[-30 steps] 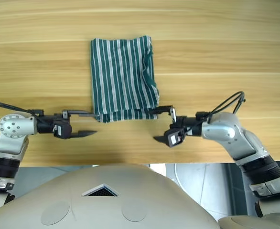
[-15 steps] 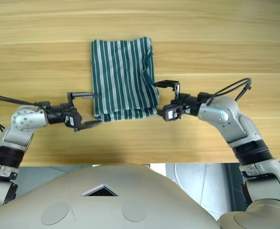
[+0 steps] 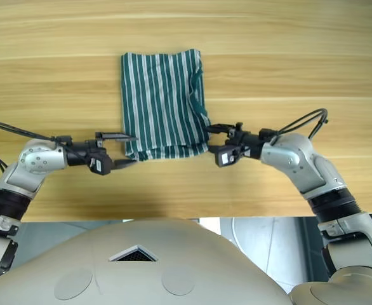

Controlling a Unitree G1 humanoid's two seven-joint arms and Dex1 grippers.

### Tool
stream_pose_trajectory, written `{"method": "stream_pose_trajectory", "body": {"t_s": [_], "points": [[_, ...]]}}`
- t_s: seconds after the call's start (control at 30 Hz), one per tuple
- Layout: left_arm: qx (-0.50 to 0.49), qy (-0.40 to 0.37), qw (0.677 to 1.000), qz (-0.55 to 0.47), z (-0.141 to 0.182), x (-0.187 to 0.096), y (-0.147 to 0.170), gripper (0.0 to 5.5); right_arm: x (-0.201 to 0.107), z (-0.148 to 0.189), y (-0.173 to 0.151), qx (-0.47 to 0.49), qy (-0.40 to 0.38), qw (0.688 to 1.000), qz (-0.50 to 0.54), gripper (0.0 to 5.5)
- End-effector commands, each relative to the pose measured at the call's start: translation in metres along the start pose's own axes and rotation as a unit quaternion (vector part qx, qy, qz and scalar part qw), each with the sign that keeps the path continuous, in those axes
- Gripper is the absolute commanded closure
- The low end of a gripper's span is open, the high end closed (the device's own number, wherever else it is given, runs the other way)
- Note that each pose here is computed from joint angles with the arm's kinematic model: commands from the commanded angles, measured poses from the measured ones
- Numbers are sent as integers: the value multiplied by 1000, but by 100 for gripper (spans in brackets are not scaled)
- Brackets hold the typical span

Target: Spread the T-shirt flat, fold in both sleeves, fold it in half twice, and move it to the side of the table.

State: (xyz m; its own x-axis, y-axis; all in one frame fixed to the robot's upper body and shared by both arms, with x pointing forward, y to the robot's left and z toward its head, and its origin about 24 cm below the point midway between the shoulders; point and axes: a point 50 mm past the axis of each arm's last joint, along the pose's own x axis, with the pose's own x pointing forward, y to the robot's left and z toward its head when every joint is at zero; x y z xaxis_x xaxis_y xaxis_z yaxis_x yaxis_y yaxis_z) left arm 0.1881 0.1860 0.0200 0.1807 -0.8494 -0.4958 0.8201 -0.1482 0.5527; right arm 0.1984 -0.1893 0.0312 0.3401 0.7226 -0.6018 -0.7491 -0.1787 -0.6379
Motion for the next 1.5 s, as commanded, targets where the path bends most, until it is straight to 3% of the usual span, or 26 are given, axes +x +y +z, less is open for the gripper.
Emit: {"method": "stream_pose_trajectory", "body": {"t_s": [0.03, 0.33, 0.47, 0.7, 0.97, 1.2, 1.5], "points": [[-24, 51, 997, -59, -15, -6, -16, 289, 10, -11, 39, 26, 40, 993, 105, 356], [-33, 46, 997, -58, -17, -7, -13, 444, 18, -7, 39, 26, 20, 994, 106, 535], [-38, 2, 997, -67, -6, -10, -14, 519, 4, 9, 34, 27, -34, 994, 98, 546], [-49, -94, 992, -75, 19, -26, -9, 528, -34, 33, 24, 23, -101, 992, 76, 547], [-78, -194, 972, -110, 56, -42, -23, 528, -54, 37, 27, 25, -105, 992, 66, 547], [-106, -164, 980, -37, 42, -31, -5, 528, -49, 34, 10, 21, -95, 995, 16, 547], [-147, -164, 970, 107, 23, -32, 44, 528, -33, 27, -44, 23, -73, 994, -82, 547]]}}
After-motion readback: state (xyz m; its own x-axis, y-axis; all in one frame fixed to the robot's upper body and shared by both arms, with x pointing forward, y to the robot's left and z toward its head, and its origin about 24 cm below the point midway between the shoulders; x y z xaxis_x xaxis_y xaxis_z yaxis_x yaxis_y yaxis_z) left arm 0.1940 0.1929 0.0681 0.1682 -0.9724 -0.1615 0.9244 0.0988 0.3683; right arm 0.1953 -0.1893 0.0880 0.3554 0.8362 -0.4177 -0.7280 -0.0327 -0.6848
